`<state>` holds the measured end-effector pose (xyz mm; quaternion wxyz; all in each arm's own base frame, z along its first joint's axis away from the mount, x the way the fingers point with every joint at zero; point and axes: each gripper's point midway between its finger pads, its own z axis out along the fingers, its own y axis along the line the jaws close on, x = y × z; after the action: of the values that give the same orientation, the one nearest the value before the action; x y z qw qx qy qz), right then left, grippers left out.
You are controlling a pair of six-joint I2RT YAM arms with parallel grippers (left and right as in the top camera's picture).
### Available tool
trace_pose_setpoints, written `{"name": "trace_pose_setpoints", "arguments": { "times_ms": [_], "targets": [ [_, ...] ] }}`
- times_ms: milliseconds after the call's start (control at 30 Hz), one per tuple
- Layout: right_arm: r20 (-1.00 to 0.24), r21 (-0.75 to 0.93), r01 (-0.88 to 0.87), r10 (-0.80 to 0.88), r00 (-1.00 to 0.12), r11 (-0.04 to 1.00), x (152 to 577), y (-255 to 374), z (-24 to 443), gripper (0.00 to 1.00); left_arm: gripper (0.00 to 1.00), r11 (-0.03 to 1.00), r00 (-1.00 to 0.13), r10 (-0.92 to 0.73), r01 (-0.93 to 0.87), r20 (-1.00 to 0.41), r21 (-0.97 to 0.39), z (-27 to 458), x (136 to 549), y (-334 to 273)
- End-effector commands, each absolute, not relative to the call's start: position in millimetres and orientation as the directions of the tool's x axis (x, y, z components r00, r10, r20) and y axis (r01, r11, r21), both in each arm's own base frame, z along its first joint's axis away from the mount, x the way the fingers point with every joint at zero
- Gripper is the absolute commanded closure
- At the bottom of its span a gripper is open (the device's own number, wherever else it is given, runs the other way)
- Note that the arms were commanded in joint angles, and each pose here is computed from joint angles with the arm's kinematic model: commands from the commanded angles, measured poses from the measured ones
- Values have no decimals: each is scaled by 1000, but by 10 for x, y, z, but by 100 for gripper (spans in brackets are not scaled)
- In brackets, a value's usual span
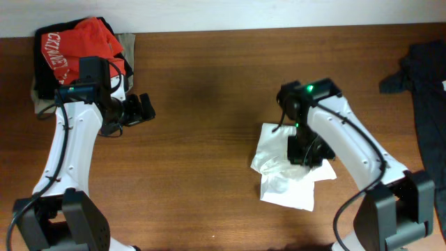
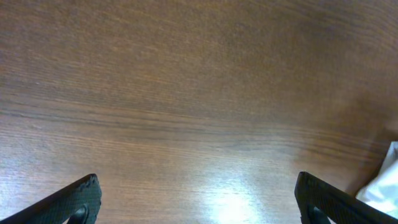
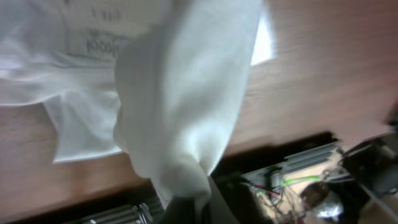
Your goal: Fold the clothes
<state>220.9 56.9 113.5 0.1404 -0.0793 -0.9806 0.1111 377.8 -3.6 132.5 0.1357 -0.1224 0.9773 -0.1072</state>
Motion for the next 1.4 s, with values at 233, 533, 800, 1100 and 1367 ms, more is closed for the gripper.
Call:
{"name": "trace_pose_setpoints", "arguments": {
  "times_ms": [233,533,800,1100,1367],
  "targets": [
    [479,-245,158,261,-838,957,1478,583,680,77,1,949,-925,-267,-204,-271,-240,1433,3802,-26],
    [470,-275,149,268,-841,950,1434,534,803,48,1,949,-925,-267,-203,-272,-241,1434,3803,-27],
    [97,-87,307,315,-944,948,2627,498,1026,1,1,911,-974,15,107,-228,-397,1337,3556,-955],
    [67,62,481,478,-876,874,2897,-170,1004,1,1,805,-923,369,376,-108,-459,757,2694,-2401],
    [59,66,472,468,-882,879,2909,-226,1002,1,1,724,-866,483,477,-128,-499,225,2664,-2883]
  ]
}}
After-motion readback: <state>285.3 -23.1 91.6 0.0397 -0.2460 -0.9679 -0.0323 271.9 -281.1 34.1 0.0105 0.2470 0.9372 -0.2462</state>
